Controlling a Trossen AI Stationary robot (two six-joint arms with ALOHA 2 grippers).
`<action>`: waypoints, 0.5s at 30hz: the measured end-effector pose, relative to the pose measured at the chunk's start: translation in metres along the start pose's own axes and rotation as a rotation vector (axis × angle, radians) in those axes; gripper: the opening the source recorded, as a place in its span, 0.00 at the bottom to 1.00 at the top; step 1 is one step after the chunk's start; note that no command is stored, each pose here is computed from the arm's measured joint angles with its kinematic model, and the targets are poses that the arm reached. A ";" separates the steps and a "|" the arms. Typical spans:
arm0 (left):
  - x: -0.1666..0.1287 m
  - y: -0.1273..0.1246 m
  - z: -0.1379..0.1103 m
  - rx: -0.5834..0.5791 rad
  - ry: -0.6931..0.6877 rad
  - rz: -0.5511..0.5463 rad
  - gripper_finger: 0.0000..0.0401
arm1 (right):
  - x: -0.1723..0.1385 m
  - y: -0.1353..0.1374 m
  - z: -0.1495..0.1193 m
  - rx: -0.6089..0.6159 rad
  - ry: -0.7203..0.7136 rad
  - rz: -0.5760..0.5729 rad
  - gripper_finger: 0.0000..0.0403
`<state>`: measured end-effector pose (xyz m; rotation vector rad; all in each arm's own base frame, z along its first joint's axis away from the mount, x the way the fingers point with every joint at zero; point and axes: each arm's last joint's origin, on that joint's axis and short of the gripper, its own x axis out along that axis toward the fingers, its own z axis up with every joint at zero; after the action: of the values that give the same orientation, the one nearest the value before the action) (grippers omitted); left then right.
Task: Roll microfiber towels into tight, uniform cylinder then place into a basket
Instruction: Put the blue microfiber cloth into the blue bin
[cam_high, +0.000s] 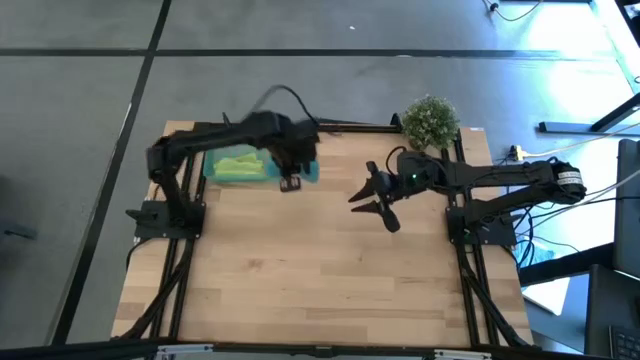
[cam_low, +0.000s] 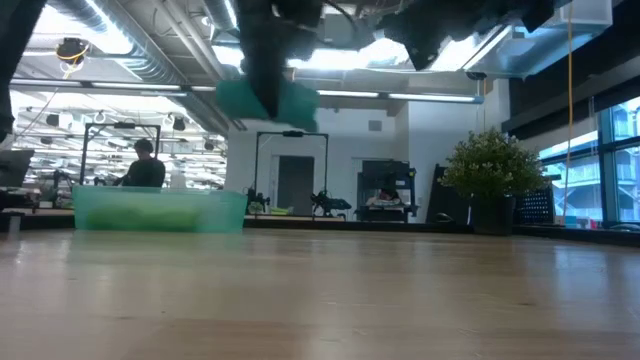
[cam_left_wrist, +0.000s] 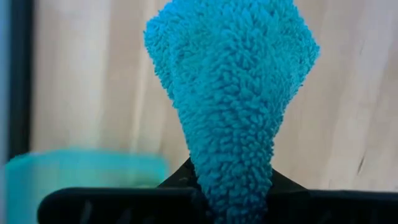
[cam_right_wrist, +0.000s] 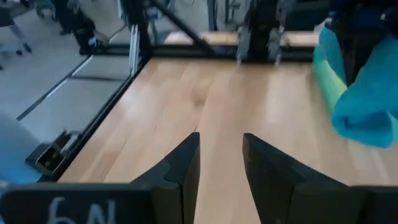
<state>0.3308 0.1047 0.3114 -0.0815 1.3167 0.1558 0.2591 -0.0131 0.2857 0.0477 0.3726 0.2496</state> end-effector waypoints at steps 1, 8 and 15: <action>-0.010 0.006 -0.007 -0.010 -0.004 0.006 0.07 | -0.001 -0.002 0.002 -0.006 -0.021 -0.007 0.30; -0.059 0.052 -0.064 -0.061 -0.070 0.084 0.05 | -0.005 -0.013 0.009 -0.016 -0.094 -0.053 0.30; -0.043 0.095 -0.108 -0.080 -0.029 0.165 0.05 | -0.008 -0.022 0.008 -0.005 -0.097 -0.089 0.30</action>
<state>0.2015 0.1797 0.3286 -0.0381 1.2875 0.3492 0.2599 -0.0369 0.2945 0.0382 0.2764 0.1594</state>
